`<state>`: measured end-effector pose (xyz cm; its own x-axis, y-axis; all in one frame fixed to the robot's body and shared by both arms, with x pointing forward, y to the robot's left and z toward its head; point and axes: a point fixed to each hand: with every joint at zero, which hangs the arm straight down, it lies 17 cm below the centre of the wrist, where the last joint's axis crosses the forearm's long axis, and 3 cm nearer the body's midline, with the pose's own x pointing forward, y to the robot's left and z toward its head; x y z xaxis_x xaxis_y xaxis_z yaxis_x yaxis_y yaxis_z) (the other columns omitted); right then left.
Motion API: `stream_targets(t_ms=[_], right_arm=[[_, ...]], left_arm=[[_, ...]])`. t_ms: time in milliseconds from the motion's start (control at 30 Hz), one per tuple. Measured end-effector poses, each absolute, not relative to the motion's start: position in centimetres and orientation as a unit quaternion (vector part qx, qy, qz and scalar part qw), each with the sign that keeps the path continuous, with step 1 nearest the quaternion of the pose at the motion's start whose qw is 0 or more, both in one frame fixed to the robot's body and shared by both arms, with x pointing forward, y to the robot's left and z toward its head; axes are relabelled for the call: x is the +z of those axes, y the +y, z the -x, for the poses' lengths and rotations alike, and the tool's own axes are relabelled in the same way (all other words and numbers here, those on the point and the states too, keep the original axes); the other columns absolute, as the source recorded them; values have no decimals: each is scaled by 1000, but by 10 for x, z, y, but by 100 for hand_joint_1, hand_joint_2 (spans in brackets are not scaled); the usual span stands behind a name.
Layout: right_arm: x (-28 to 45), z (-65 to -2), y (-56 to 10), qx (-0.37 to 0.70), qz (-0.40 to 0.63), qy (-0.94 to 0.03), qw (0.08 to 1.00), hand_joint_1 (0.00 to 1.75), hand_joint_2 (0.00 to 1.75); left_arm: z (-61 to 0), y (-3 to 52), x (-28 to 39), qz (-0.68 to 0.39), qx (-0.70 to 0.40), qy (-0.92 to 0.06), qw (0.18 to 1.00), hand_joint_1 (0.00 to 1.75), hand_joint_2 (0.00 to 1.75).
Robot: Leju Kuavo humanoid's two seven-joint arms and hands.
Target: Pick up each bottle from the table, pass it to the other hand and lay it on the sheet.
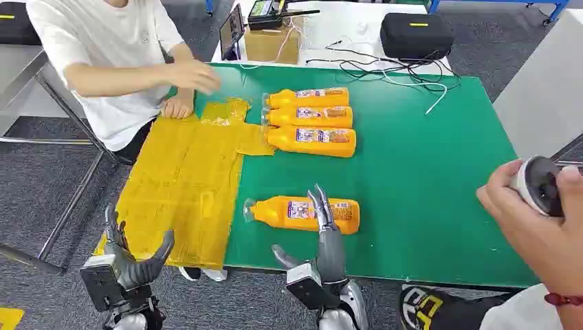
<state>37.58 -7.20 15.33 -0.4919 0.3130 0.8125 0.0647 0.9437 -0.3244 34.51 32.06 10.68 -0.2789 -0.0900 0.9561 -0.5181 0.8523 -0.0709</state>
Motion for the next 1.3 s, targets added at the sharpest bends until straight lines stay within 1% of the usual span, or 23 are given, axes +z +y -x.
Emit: stream_targets(t_ms=[167,367,500,633,767,1000,1300], right_arm=[[161,-385,-67,127,98,-857,489,0,175],[161,-403,-56,122,76,-852,504,0,175],[161,-407,-47,130,76,-855,496,0,175],[161,-407,-40,135,73,-855,495,0,175],[167,-402,-31,156,87,-864,470,0,175],[180,-402,-15,155,58,-870,465,0,175],[178,-396,-3,158,36,-868,469,0,175]], left_arm=[[-349,317,103,-180,194,-776,573,0,175],[-354,318,107,-195,199,-778,563,0,175],[-356,308,108,-196,195,-779,562,0,175],[-356,301,104,-194,194,-777,567,0,175],[-354,300,103,-207,197,-775,564,0,175],[-360,282,111,-203,200,-780,558,0,175],[-366,280,116,-207,208,-780,553,0,175]])
